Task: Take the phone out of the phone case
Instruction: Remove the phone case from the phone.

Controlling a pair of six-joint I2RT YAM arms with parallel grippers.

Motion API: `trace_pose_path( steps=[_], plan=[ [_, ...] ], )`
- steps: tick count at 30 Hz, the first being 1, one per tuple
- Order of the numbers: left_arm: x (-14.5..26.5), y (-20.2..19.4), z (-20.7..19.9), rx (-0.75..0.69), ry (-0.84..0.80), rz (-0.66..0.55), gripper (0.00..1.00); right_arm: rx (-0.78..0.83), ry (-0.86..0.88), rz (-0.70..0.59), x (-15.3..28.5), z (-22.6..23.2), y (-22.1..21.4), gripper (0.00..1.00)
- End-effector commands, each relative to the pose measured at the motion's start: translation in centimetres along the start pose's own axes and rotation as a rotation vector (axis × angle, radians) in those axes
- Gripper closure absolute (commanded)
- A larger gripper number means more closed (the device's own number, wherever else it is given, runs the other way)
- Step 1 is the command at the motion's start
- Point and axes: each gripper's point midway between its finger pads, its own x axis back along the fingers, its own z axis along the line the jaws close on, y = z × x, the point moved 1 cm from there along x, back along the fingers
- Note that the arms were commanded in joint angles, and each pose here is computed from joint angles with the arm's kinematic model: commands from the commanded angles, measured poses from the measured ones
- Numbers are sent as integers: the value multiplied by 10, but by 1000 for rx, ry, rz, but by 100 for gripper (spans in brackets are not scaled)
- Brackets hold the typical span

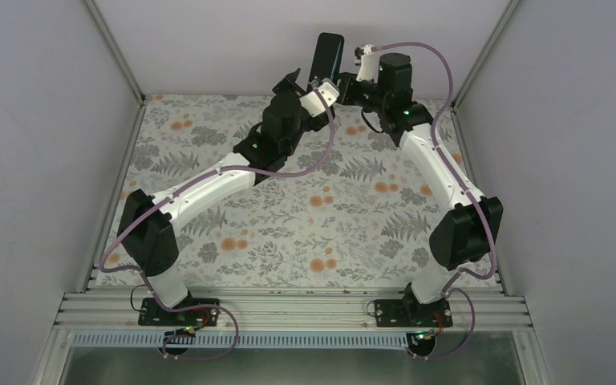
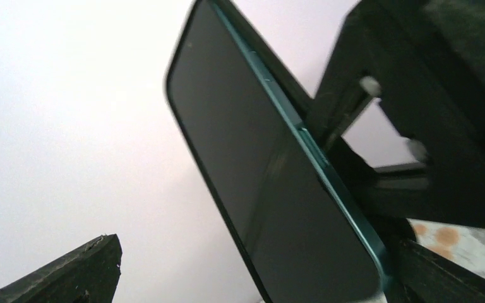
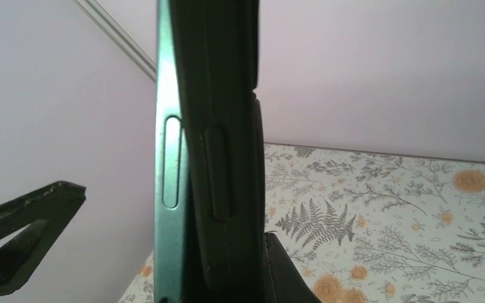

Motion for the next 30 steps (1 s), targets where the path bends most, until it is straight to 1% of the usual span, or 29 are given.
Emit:
trace_pose_path(
  steps=[1, 3, 11, 14, 17, 27, 29, 30],
  plan=[
    [-4, -3, 35, -70, 274, 25, 0, 42, 122, -112, 32, 47, 35, 97],
    [2, -2, 49, -92, 377, 18, 0, 37, 132, -109, 33, 49, 35, 97],
    [10, 6, 60, -186, 520, -54, 0, -19, 280, -51, 29, 65, 20, 97],
    [17, 11, 63, -208, 569, -103, 0, -38, 307, -27, 27, 65, 13, 97],
    [15, 12, 67, -233, 618, -110, 0, -50, 326, -13, 27, 67, 10, 97],
    [-1, -9, 52, -265, 620, -104, 0, -50, 471, 39, 38, 89, 2, 97],
    [-4, -8, 50, -269, 623, -105, 5, -51, 482, 50, 39, 91, -1, 97],
    [-6, -7, 49, -276, 619, -108, 11, -54, 482, 52, 39, 90, -2, 97]
  ],
)
